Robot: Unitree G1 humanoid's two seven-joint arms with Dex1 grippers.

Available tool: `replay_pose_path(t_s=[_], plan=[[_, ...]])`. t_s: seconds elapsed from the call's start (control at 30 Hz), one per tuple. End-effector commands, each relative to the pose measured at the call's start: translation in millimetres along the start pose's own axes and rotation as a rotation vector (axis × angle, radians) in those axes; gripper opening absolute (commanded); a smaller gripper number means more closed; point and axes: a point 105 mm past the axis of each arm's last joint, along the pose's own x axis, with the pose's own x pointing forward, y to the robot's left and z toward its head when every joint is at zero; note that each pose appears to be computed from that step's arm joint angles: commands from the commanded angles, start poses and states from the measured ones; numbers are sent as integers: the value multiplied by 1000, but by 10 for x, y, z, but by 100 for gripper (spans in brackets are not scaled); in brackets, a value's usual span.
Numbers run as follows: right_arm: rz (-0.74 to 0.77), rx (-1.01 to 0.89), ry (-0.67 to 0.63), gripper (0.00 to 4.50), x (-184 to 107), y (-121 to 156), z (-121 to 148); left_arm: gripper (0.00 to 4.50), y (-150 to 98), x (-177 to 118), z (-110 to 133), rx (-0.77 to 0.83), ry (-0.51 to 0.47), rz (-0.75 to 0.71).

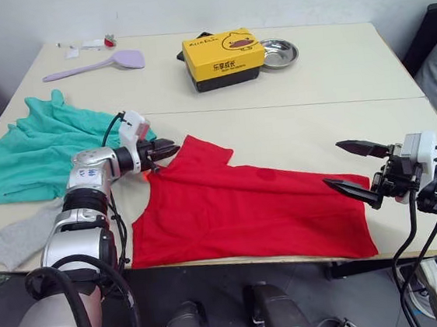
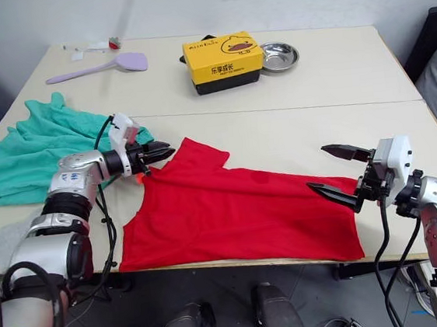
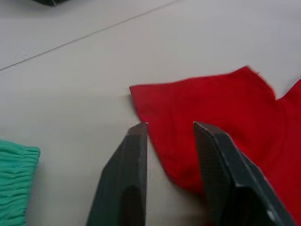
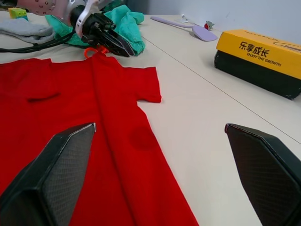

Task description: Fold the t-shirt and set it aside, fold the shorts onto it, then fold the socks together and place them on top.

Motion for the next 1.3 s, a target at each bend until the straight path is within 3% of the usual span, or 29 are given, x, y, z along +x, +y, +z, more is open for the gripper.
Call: replay_pose_path(t_s=[0.03,0.07,0.37,0.53,0.67,0.7,1.07,1.3], plan=[[6,-26,-37,450,18,-4,93,287,48,65,98,92,17,62],[7,-27,-37,450,21,-3,96,315,65,87,91,85,27,86],[-3,-26,-40,450,5,27,112,315,-117,332,94,53,70,30],[-17,-28,-44,450,2,32,119,154,-140,374,55,52,95,35],[-24,-28,-47,450,-5,43,121,18,-108,368,93,65,69,62],[-27,-28,-48,450,-7,43,121,2,-112,361,113,66,52,54],[-31,-19,-45,450,-22,43,80,2,-144,-4,457,198,-214,-118],[-24,-9,-39,450,-24,14,35,2,-321,-366,432,330,-296,-331]])
